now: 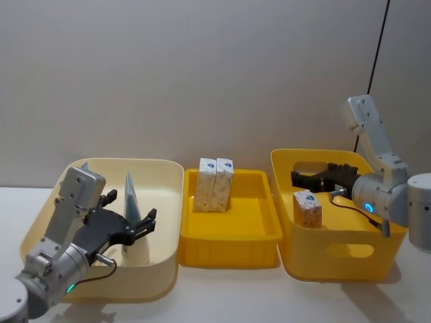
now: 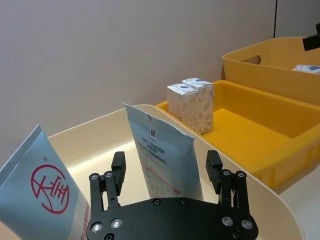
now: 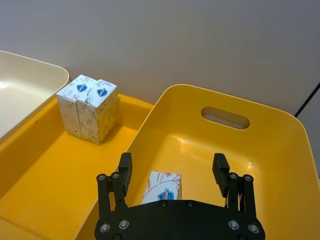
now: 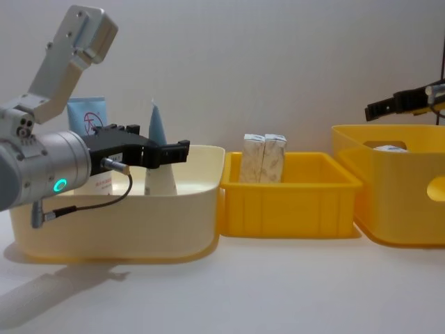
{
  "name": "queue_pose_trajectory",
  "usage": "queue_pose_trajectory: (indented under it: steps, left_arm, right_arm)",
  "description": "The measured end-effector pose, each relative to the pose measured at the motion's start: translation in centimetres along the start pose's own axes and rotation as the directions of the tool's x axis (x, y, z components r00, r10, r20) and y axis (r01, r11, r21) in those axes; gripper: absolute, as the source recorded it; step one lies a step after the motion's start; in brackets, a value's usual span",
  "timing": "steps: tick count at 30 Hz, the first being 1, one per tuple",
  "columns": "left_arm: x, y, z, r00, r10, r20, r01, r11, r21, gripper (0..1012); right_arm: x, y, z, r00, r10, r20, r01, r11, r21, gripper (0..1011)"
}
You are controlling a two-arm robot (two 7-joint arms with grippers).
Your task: Bimanual collaborative sorting of washing and personal care products
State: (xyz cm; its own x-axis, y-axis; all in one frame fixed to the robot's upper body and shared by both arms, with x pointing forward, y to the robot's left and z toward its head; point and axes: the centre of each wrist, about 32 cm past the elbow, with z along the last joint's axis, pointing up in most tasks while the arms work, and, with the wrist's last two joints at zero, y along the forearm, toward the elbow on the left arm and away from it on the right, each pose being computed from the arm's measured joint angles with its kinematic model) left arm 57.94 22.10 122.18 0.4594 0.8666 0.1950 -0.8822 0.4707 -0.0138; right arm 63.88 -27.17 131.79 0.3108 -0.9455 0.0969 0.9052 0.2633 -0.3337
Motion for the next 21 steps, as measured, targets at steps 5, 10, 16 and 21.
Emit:
queue_pose_trajectory:
  steps: [5,10,16,21]
  left_arm:
    - [0.23,-0.29,0.03,1.0000,-0.006,0.005,0.006,1.0000,0.007,1000]
    - [0.35,-0.45,0.04,0.9999,-0.009,0.008,0.009,0.9999,0.010,1000]
    - [0.46,-0.59,0.04,0.9999,-0.012,0.010,0.012,0.9998,0.014,1000]
    - [0.51,-0.66,0.05,0.9998,-0.013,0.011,0.013,0.9998,0.016,913]
  right_arm:
    - [0.00,0.00,0.00,1.000,0.000,0.000,0.000,1.000,0.000,1001]
    - [0.00,0.00,0.00,1.000,0.000,0.000,0.000,1.000,0.000,1001]
    - [0.00,0.00,0.00,1.000,0.000,0.000,0.000,1.000,0.000,1001]
    - [0.00,0.00,0.00,1.000,0.000,0.000,0.000,1.000,0.000,1001]
